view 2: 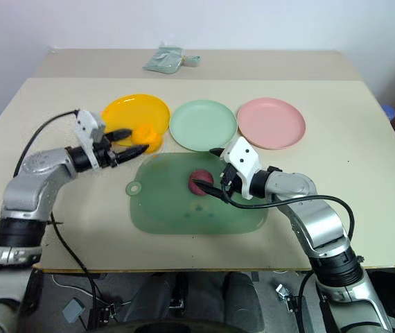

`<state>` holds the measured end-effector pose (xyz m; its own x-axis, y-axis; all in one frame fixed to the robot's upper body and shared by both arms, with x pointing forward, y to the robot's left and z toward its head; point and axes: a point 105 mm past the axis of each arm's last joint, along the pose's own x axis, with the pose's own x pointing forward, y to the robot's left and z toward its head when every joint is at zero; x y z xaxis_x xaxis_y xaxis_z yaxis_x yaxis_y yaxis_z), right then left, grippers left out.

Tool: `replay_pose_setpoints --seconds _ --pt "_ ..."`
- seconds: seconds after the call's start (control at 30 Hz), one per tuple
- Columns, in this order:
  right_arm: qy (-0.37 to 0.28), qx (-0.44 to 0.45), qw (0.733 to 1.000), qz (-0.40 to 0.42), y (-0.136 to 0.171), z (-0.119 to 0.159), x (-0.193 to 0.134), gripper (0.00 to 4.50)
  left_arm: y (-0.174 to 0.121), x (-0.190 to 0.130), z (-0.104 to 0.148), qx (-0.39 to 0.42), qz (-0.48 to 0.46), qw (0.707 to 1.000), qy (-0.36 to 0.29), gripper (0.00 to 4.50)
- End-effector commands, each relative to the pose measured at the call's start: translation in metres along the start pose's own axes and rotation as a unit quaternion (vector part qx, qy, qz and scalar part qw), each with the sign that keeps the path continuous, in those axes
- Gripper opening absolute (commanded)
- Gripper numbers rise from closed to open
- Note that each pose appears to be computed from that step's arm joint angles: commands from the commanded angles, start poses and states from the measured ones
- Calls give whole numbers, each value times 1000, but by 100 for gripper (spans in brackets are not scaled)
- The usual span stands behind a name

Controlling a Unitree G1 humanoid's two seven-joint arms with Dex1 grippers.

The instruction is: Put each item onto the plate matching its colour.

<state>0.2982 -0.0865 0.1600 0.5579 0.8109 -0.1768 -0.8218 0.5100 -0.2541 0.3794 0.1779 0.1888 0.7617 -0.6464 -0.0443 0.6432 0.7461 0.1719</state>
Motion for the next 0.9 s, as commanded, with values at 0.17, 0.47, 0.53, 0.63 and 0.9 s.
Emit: replay_pose_setpoints --seconds 0.17,0.47,0.53,0.63,0.9 --pt "-36 -21 999 -4 -1 20 -3 450 60 21 3 22 163 986 23 444" --pt "-32 -20 999 -14 -2 20 -11 450 48 30 24 43 110 992 -46 444" --pt "-27 -20 999 -17 -3 19 -12 450 30 24 28 49 57 995 -68 444" --pt "-14 -17 1000 -19 -4 15 -11 450 -13 -1 22 44 -67 994 -73 444" --pt "42 12 999 -2 5 -17 4 450 -82 -53 -29 60 -219 972 59 444"
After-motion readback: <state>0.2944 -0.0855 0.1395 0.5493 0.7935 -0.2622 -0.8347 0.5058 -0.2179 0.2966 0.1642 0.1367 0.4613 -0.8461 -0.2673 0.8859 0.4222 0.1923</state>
